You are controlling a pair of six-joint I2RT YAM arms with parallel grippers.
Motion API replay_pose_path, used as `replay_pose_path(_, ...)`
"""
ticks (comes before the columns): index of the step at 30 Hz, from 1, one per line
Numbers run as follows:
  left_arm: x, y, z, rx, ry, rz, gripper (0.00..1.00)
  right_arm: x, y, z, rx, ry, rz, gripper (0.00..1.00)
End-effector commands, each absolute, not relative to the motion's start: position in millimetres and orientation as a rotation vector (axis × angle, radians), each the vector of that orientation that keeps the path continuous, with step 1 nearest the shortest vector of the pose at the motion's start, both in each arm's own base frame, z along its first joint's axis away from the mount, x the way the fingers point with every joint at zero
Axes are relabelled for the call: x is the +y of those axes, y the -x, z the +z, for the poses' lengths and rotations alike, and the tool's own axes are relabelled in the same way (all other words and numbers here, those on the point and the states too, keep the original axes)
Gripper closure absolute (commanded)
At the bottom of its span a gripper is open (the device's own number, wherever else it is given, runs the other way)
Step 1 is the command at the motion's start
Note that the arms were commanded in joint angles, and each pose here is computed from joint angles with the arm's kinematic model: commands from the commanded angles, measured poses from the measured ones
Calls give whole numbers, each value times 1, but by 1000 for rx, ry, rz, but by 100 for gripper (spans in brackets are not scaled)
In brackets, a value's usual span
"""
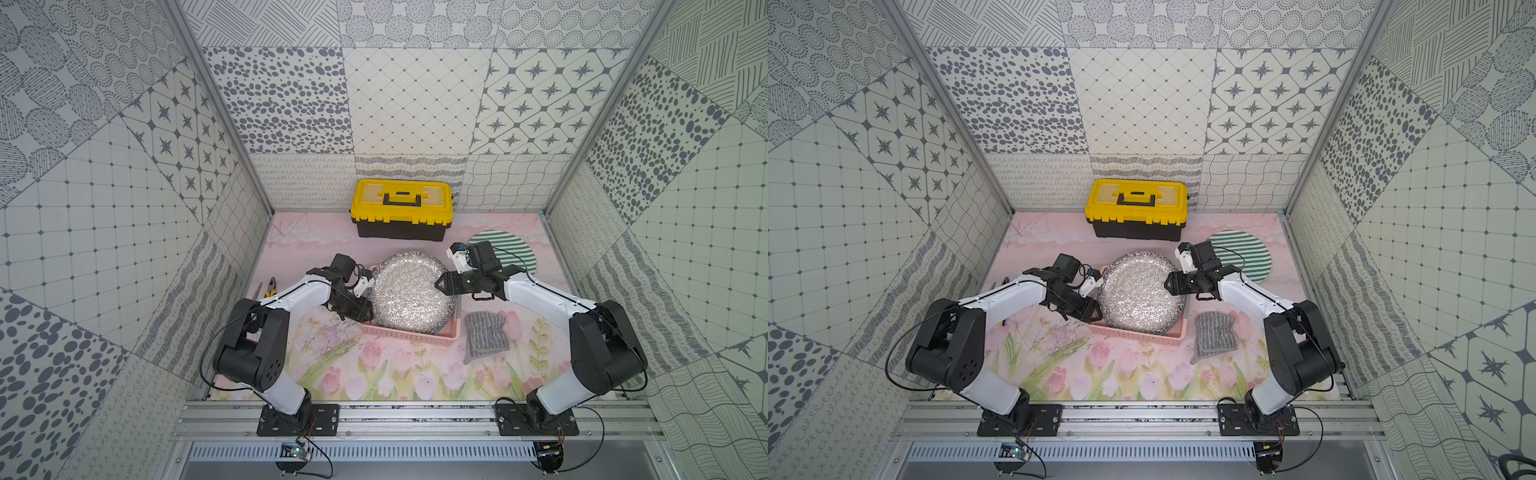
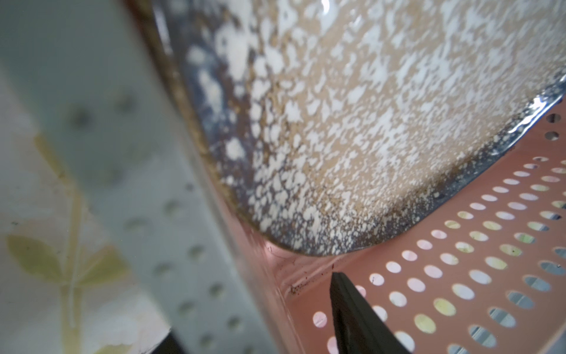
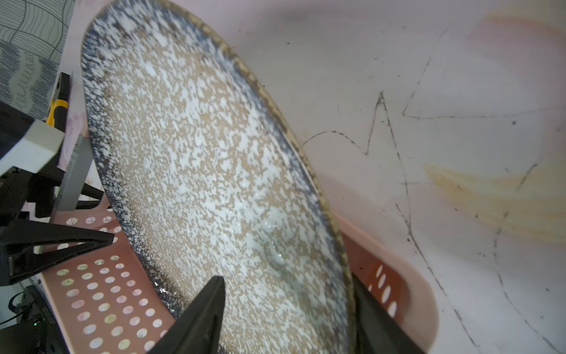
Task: Wipe the wet plate dry
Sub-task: Pick up the plate from the bin.
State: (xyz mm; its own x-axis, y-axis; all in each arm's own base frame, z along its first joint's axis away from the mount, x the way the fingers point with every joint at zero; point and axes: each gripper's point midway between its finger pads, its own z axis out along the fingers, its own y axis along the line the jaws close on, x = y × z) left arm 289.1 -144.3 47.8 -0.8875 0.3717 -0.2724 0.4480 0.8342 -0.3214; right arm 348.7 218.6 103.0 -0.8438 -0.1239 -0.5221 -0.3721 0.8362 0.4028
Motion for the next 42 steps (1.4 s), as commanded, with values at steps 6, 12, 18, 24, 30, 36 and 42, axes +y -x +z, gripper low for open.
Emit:
replay_pose_path(6,-153,-288,47,2812,-640,-613,43,252,-333,80,2573,472,963,41)
replay_pose_path(12,-154,-286,45,2821,-638,-621,43,258,-336,85,2536,462,1035,59)
replay_pose_path(18,-157,-287,49,2813,-629,-634,42,250,-343,100,2490,422,1013,87)
replay_pose_path(24,-157,-288,54,2792,-622,-635,40,242,-348,128,2420,397,1031,100)
replay_pose_path(30,-158,-292,62,2772,-613,-632,35,236,-348,170,2323,378,1088,100)
replay_pose_path(36,-159,-298,89,2689,-642,-626,1,228,-350,212,2264,363,1065,100)
replay_pose_path(42,-164,-307,139,2581,-681,-706,0,222,-350,250,2187,330,1125,100)
